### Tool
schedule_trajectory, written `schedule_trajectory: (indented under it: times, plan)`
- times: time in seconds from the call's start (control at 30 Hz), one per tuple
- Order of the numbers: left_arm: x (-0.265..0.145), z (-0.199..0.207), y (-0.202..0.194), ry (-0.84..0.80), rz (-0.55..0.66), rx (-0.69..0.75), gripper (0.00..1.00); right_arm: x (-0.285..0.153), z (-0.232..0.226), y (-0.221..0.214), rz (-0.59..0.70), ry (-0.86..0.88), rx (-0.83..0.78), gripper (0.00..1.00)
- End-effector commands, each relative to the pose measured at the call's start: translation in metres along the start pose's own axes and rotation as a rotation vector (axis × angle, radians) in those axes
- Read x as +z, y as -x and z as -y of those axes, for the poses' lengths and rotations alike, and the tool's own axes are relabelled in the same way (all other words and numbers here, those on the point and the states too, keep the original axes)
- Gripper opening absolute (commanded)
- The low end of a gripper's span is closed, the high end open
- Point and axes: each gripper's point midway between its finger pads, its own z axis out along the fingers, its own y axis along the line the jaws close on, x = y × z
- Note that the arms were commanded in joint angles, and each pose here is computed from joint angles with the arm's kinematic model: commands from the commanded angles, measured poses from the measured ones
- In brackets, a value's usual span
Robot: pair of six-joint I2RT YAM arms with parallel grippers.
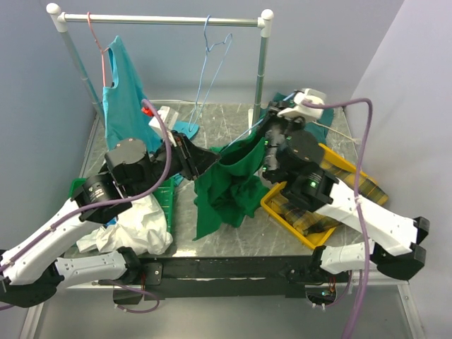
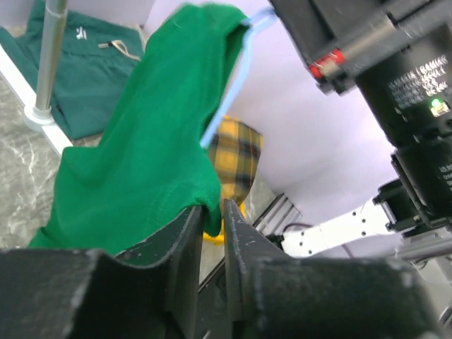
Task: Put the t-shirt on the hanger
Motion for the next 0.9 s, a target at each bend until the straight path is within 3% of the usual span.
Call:
schedule_trajectory:
  times: [0.0, 0.07, 0.13, 0.2, 0.3, 0.33, 0.43, 0.6, 0.7, 0.87]
  plan:
    - [0.002, -0.001, -0.005, -0.006, -0.039, 0.063, 0.24, -0.001, -0.021, -0.01, -0.04, 0.052, 0.018, 0.0]
    - [0.003, -0.003, -0.005, 0.003, -0.039, 0.079, 0.26, -0.003, -0.025, -0.015, -0.051, 0.063, 0.018, 0.0]
    - [0.006, -0.003, -0.007, 0.0, -0.057, 0.098, 0.36, -0.004, -0.029, -0.023, -0.073, 0.086, -0.007, 0.0]
    - [0.008, 0.0, -0.005, -0.014, -0.063, 0.123, 0.34, -0.004, -0.035, -0.027, -0.086, 0.1, -0.009, 0.0]
    - [0.013, 0.003, -0.003, -0.021, -0.06, 0.138, 0.46, -0.002, -0.04, -0.033, -0.1, 0.124, -0.007, 0.0]
    - [0.015, 0.001, -0.005, -0.017, -0.068, 0.142, 0.55, -0.002, -0.041, -0.038, -0.115, 0.134, -0.019, 0.0]
    - [0.018, 0.003, -0.003, -0.017, -0.071, 0.157, 0.68, -0.004, -0.046, -0.041, -0.135, 0.161, -0.007, 0.0]
    - [0.008, 0.011, 0.018, -0.021, -0.016, 0.174, 0.77, -0.004, -0.047, -0.038, -0.143, 0.173, -0.004, 0.0]
    - [-0.012, 0.023, 0.049, -0.029, 0.077, 0.17, 0.78, -0.002, -0.045, -0.02, -0.126, 0.177, -0.009, 0.0]
    - [-0.057, 0.042, 0.106, -0.043, 0.25, 0.171, 0.79, -0.005, -0.043, 0.071, -0.035, 0.238, 0.036, 0.0]
